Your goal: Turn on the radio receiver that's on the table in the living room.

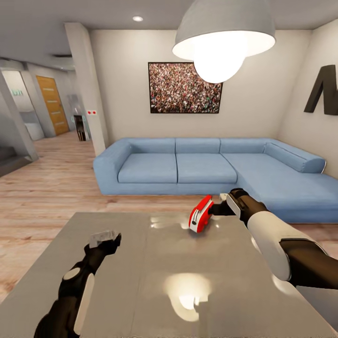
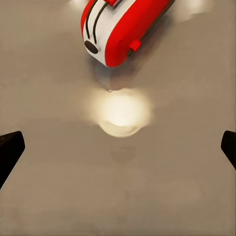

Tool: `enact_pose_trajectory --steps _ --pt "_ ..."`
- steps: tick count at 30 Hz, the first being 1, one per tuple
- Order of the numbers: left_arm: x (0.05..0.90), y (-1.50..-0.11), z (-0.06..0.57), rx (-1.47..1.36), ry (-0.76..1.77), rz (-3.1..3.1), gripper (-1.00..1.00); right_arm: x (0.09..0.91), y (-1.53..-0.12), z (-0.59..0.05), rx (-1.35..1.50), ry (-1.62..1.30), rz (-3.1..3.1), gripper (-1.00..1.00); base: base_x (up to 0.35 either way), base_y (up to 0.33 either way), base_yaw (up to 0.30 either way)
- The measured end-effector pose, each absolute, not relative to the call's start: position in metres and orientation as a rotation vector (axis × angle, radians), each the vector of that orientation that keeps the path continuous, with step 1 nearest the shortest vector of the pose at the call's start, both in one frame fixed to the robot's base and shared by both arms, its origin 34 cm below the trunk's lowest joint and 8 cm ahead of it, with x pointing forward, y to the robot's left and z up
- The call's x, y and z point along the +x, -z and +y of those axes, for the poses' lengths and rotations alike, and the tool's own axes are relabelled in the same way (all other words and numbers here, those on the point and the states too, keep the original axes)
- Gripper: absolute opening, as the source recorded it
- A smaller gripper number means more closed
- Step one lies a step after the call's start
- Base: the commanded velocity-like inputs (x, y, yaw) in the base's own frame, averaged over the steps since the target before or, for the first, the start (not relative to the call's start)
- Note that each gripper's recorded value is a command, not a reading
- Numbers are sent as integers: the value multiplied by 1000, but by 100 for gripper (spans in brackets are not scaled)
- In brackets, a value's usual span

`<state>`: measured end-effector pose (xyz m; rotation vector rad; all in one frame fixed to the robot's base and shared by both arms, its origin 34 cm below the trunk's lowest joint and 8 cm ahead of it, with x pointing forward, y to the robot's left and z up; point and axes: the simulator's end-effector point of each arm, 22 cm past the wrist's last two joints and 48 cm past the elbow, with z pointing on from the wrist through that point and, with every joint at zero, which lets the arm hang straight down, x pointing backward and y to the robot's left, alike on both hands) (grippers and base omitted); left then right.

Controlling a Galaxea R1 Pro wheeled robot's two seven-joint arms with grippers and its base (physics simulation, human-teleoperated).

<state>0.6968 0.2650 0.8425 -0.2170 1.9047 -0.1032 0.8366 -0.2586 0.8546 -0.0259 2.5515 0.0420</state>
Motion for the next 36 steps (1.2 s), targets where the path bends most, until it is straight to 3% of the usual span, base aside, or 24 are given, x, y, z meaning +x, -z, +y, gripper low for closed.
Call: enact_pose_trajectory --steps 24,36 --pt "706 -844 267 -280 155 1801 100 837 -827 -258 -27 -44 2590 100 0 0 0" --pt "707 -830 209 -159 237 1879 100 854 -828 -239 -76 -145 2512 100 0 0 0"
